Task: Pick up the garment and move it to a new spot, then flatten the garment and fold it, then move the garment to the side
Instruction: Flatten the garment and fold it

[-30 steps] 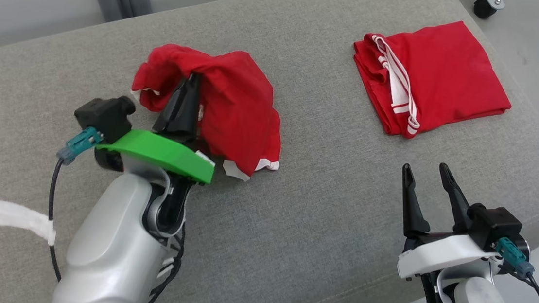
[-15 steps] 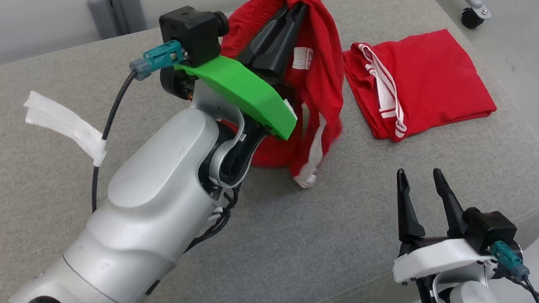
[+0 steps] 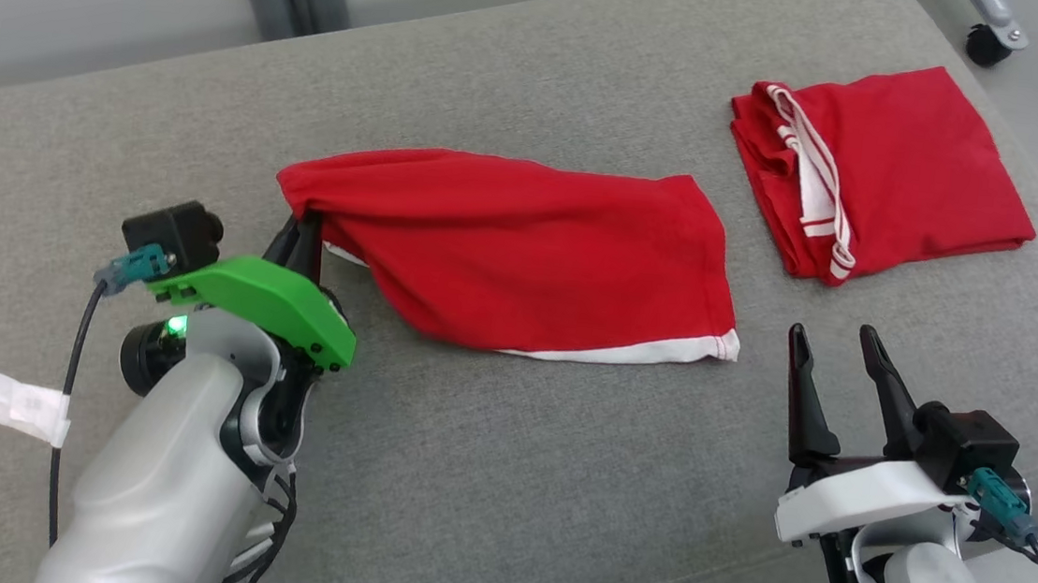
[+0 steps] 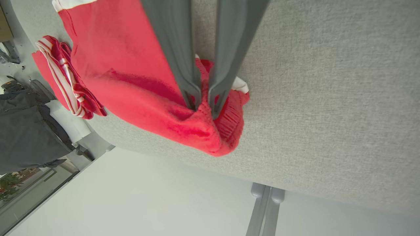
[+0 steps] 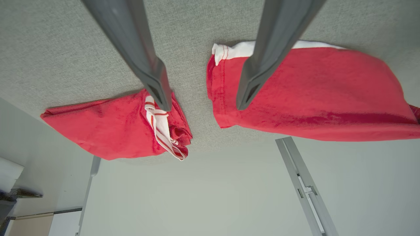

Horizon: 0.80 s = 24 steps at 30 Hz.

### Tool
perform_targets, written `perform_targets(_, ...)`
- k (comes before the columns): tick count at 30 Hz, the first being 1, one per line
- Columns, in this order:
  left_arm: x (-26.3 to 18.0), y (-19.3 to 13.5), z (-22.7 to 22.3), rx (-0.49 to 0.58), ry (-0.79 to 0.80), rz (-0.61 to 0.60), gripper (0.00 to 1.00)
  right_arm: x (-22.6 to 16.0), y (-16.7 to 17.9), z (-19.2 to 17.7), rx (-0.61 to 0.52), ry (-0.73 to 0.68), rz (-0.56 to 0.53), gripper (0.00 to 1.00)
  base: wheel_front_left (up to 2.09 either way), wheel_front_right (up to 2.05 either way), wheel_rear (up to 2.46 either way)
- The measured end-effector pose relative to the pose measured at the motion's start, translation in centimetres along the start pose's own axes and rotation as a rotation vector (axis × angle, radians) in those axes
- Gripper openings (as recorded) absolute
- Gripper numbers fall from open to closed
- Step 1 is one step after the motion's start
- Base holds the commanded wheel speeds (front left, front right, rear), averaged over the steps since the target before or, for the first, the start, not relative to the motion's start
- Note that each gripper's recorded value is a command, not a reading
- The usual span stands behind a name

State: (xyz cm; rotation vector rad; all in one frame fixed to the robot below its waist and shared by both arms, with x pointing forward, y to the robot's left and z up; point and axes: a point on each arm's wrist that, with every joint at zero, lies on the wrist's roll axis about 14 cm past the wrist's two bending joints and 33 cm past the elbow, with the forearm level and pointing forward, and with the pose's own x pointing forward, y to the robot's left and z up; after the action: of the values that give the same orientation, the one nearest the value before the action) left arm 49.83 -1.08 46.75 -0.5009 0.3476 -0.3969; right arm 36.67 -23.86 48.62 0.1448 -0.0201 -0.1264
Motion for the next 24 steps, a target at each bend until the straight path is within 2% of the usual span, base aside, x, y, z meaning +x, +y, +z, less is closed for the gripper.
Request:
perform_targets(6, -3.7, 3.8, -1.3, -0.038, 0.012, 0.076, 0.0, 1.7, 3.2, -0.7, 0.001, 0.01, 0.094, 1.0, 0.0, 0.0, 0.0)
perform_targets(9, -5.2, 4.5, -1.0, -0.043, -0.007, 0.087, 0.0, 2.2, 4.4, -0.8, 0.0, 0.012, 0.128, 1.0, 0.0, 0.0, 0.0)
perform_targets(16, -9.1, 4.5, -0.2, -0.055, -0.026, 0.099, 0.0, 3.1, 6.3, -1.3, 0.0, 0.018, 0.182, 1.0, 0.0, 0.0, 0.0)
perform_targets(24, -12.0, 2.8, -1.8, -0.081, 0.076, 0.073, 0.0, 3.2, 7.1, -1.7, 0.002, 0.028, 0.205, 1.0, 0.0, 0.0, 0.0)
